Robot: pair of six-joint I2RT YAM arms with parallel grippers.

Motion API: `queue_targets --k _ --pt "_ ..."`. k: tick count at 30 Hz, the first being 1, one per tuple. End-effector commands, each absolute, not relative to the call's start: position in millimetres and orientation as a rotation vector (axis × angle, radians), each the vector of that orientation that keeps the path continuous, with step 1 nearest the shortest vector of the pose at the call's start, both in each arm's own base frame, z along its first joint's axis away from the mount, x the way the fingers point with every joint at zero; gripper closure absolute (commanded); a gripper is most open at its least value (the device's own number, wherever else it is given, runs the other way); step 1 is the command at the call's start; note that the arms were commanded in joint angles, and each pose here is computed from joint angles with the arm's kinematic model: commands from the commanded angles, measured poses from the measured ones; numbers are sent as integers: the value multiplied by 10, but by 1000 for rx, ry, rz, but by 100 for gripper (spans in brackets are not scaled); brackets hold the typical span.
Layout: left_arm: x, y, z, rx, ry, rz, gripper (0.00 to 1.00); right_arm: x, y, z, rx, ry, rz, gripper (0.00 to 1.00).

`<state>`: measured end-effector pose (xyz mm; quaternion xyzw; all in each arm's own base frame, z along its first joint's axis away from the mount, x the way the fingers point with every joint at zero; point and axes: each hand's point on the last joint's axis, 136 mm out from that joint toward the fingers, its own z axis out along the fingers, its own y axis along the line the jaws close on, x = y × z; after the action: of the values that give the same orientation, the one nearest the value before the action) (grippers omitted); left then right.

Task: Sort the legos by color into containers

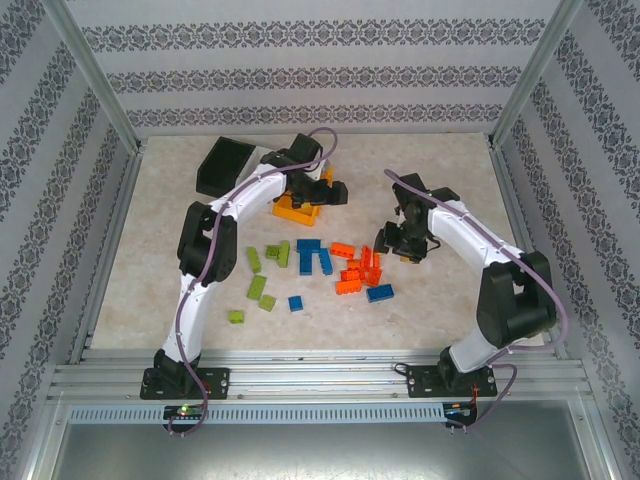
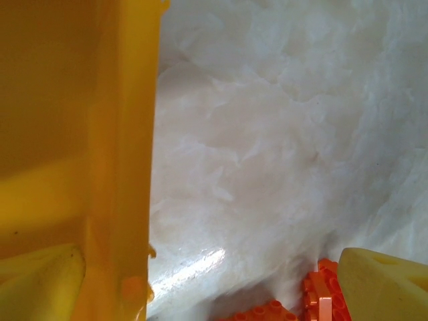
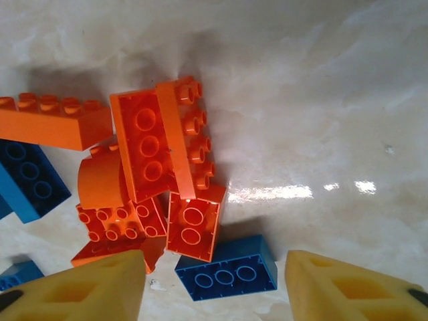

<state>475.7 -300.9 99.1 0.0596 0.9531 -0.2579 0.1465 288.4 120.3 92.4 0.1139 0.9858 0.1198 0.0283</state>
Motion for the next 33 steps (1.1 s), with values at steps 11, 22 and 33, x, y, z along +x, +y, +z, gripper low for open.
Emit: queue_targets --k 11,22,33 --pt "4253 -2161 1720 92 2660 -610 2 3101 1426 622 226 3106 295 50" --pt "3701 -1342 1604 -120 2668 -536 2 3125 1409 355 250 3155 243 58" --pt "3551 -1165 1498 -160 2685 -509 2 3108 1330 234 286 3163 209 80"
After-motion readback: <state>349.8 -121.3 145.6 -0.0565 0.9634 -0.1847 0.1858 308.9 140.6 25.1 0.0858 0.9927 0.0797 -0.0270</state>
